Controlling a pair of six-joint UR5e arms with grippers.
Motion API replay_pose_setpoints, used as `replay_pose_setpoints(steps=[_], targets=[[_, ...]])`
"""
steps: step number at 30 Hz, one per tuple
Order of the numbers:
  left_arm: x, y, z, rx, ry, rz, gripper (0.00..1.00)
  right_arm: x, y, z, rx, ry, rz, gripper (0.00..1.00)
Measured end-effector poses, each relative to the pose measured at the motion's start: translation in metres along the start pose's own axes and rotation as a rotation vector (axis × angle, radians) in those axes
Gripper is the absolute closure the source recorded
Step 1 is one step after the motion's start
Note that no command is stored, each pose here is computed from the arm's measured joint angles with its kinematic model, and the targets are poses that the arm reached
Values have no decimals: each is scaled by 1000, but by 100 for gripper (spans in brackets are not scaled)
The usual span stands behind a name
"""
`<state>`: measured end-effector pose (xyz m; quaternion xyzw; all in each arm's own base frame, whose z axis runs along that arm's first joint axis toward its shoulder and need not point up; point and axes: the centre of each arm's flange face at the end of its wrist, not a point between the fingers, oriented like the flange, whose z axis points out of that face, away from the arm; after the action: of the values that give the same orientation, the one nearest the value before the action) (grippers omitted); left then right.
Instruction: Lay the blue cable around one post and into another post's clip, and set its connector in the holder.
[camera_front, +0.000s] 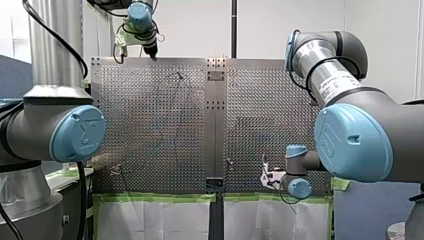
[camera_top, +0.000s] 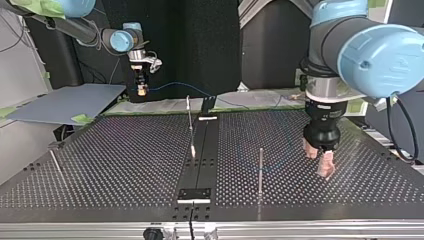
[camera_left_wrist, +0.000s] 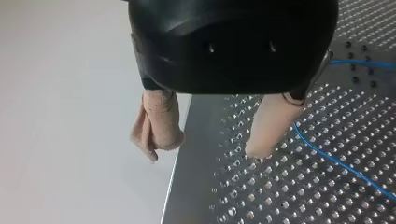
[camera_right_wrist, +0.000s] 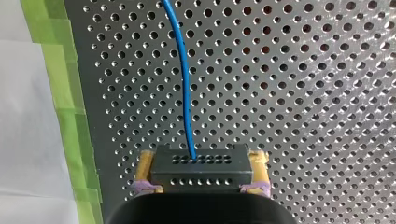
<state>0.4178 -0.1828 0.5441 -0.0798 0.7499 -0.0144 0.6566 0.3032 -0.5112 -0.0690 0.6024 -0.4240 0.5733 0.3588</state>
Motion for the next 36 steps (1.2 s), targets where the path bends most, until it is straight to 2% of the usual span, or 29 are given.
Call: replay_pose_setpoints(steps=[9, 14, 24, 36], targets=[[-14, -13, -2, 79, 51, 103, 0, 0, 2, 1, -3, 0, 2, 100], [-20, -15, -7, 91, 71, 140, 0, 1, 3, 2, -4, -1, 3, 100], [-32, -12, -16, 79, 112, 129, 0, 1, 4, 2, -6, -6, 4, 100], [-26, -11, -9, 66, 130, 114, 0, 0, 3, 1, -5, -12, 3, 100]])
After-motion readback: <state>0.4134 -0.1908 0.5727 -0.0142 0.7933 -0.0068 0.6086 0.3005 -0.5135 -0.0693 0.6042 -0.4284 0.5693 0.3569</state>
